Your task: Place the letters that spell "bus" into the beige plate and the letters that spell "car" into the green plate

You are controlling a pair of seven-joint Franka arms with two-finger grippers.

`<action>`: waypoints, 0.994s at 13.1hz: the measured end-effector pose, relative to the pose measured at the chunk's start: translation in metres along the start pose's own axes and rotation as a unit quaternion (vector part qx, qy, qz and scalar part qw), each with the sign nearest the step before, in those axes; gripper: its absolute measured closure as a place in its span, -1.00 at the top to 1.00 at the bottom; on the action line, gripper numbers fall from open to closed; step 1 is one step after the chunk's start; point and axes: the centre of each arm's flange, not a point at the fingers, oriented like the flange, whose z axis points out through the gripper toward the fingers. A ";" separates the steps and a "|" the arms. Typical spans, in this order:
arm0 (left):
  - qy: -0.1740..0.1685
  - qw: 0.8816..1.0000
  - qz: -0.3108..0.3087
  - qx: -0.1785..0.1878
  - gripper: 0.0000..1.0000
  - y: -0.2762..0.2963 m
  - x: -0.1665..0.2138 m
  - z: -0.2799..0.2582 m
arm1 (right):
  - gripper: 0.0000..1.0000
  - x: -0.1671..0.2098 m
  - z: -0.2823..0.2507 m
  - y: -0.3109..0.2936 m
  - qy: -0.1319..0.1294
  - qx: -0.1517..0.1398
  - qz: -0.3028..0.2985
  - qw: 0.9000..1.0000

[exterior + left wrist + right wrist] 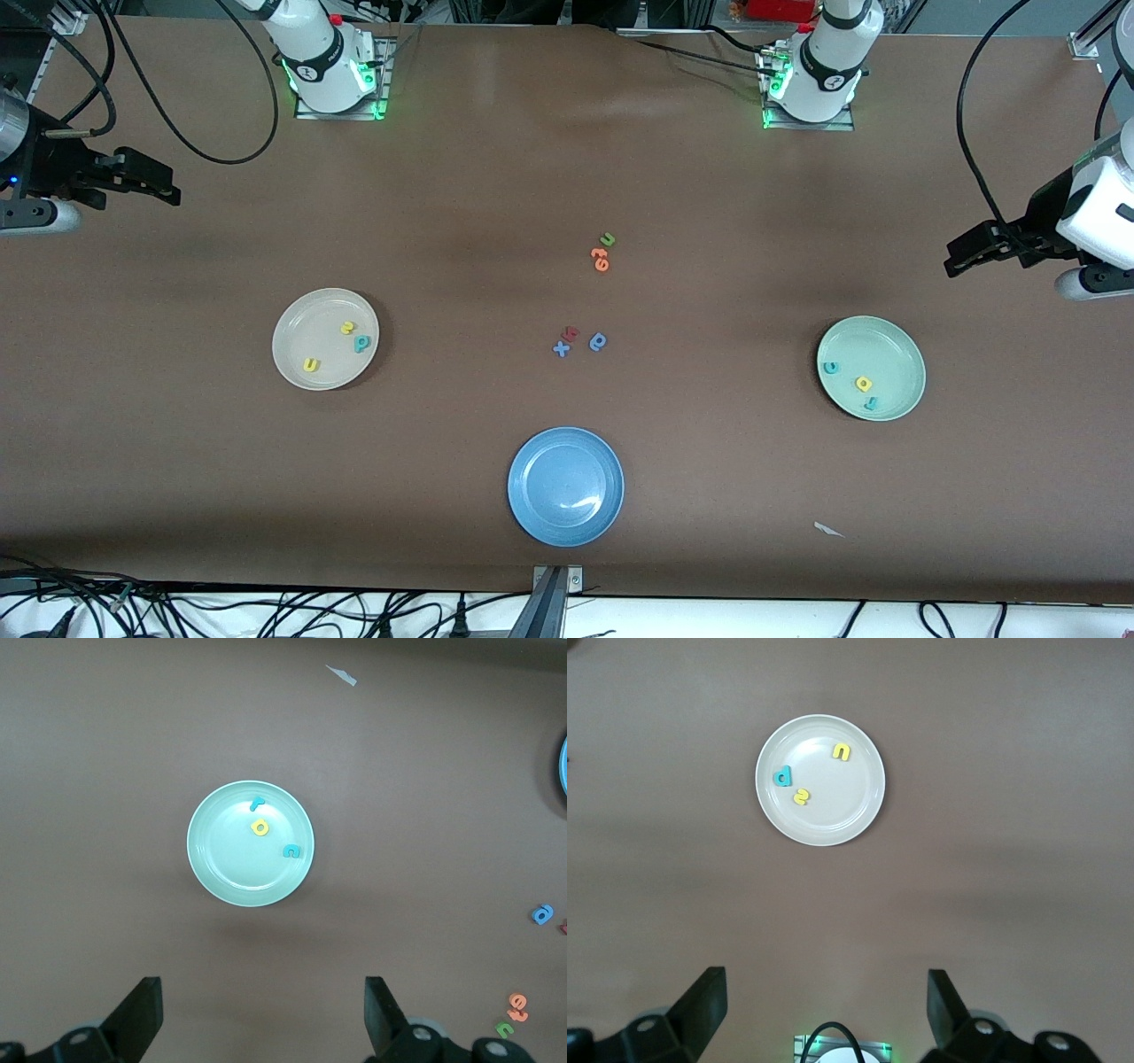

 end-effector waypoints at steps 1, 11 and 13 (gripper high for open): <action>0.000 1.000 0.000 0.000 1.00 0.000 0.000 0.000 | 1.00 0.000 0.000 0.000 0.000 0.000 0.000 1.000; -0.017 1.000 -0.001 0.003 1.00 -0.001 -0.004 0.003 | 1.00 0.000 0.000 0.002 0.000 -0.017 -0.001 1.000; -0.018 1.000 -0.001 0.003 1.00 -0.001 -0.004 0.003 | 1.00 0.000 0.000 0.002 0.000 -0.021 -0.001 1.000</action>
